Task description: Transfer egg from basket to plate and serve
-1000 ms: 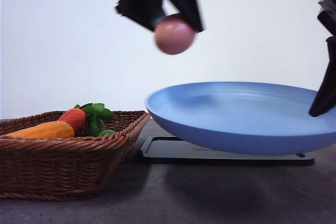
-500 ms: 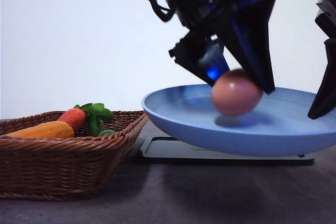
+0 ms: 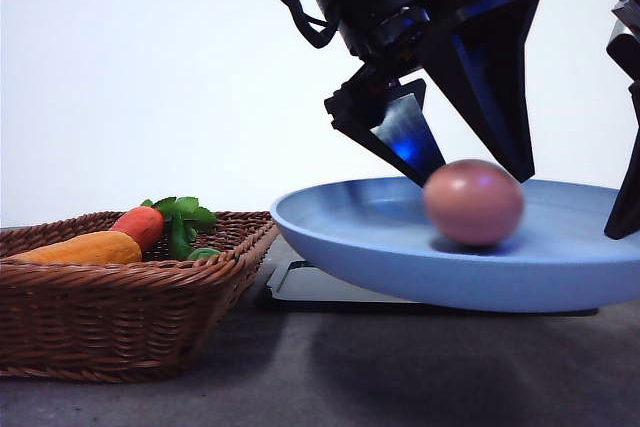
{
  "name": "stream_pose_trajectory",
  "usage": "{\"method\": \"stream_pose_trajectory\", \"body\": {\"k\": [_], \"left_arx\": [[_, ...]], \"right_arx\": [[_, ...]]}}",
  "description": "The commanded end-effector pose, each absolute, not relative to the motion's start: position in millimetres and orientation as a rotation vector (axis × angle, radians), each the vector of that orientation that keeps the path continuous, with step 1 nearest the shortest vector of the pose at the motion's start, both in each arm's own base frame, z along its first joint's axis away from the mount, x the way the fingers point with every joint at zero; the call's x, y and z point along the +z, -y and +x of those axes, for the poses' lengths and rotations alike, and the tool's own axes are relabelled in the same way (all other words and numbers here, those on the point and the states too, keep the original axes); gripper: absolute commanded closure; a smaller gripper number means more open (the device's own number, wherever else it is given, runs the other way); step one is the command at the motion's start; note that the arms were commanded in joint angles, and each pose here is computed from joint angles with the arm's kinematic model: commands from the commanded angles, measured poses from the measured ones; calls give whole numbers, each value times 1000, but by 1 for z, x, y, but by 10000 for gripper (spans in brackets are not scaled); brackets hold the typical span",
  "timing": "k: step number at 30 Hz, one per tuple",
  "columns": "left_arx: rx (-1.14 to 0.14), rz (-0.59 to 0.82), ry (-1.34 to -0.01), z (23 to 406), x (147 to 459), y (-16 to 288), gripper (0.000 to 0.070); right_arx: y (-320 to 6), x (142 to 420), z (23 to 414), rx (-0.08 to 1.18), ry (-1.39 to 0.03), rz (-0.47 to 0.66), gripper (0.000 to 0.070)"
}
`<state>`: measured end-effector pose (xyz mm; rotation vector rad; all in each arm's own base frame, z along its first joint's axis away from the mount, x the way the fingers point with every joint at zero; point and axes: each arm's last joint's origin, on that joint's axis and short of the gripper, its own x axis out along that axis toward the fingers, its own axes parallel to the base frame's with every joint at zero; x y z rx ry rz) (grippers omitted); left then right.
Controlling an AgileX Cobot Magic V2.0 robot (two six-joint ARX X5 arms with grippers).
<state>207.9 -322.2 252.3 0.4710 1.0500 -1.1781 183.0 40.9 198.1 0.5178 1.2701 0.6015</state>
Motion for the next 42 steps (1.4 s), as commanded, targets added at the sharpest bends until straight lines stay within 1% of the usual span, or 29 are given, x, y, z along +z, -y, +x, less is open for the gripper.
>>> {"method": "stream_pose_trajectory", "body": {"k": [1, 5, 8, 12, 17, 23, 27, 30, 34, 37, 42], "left_arx": [[-1190, 482, -1039, 207, 250, 330, 290], [-1190, 479, -1036, 207, 252, 329, 291], [-1184, 462, -1013, 207, 265, 321, 297], [-1174, 425, -945, 203, 298, 300, 313], [-1143, 361, -828, 195, 349, 257, 313], [-1062, 284, -714, 179, 397, 196, 313], [-1004, 245, -665, 165, 418, 160, 313], [-966, 221, -621, 153, 430, 137, 313], [-927, 195, -554, 137, 443, 114, 313], [-908, 183, -523, 128, 448, 102, 313], [-887, 176, -506, 118, 452, 91, 313]], "right_arx": [[-42, 197, 184, 609, -1281, 533, 700], [-42, 197, 182, 602, -1304, 539, 700], [-42, 196, 182, 602, -1311, 537, 700], [-42, 195, 185, 599, -1318, 538, 700], [-43, 192, 202, 587, -1330, 540, 700], [-48, 199, 243, 593, -1282, 522, 700], [-51, 202, 278, 553, -1265, 491, 700], [-54, 201, 306, 552, -1258, 488, 700], [-59, 196, 342, 552, -1250, 488, 700], [-61, 187, 363, 545, -1269, 496, 700], [-61, 173, 383, 531, -1306, 508, 700]]}}
